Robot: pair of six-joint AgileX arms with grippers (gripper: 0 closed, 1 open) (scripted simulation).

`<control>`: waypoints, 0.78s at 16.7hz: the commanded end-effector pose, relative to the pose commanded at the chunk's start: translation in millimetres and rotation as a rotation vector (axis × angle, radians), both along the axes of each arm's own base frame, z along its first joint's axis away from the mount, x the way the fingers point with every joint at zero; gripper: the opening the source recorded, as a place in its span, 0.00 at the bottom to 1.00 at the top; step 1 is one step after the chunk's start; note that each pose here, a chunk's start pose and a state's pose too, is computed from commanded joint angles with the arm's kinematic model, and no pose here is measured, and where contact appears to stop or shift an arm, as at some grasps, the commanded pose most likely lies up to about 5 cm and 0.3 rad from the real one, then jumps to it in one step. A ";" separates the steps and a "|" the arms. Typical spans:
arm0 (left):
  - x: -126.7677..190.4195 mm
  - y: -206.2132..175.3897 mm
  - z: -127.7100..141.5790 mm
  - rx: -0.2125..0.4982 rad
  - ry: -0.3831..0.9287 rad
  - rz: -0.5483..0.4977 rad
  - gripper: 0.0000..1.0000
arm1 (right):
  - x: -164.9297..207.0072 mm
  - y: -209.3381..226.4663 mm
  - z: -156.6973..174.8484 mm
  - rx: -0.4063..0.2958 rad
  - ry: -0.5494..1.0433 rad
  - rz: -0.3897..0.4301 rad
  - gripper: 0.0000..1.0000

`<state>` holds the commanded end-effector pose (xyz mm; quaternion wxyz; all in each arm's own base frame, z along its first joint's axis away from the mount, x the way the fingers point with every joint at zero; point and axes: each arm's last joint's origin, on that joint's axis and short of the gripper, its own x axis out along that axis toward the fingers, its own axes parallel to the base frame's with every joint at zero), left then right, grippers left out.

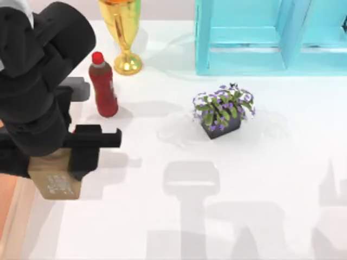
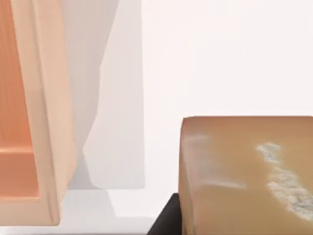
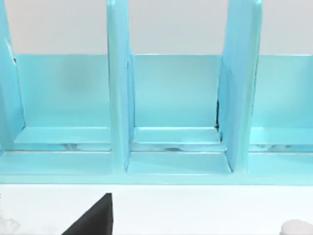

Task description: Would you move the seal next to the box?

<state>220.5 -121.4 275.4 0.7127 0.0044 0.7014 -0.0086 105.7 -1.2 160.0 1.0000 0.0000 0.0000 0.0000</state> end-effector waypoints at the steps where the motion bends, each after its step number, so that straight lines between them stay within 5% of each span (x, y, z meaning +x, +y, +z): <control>1: -6.0 14.1 0.2 0.002 0.004 0.000 0.00 | 0.0 0.0 0.0 0.000 0.000 0.000 1.00; 9: -16.3 34.7 -2.4 0.006 0.014 -0.006 0.00 | 0.0 0.0 0.0 0.000 0.000 0.000 1.00; 13: -15.0 35.1 -29.5 0.005 0.020 -0.001 0.00 | 0.0 0.0 0.0 0.000 0.000 0.000 1.00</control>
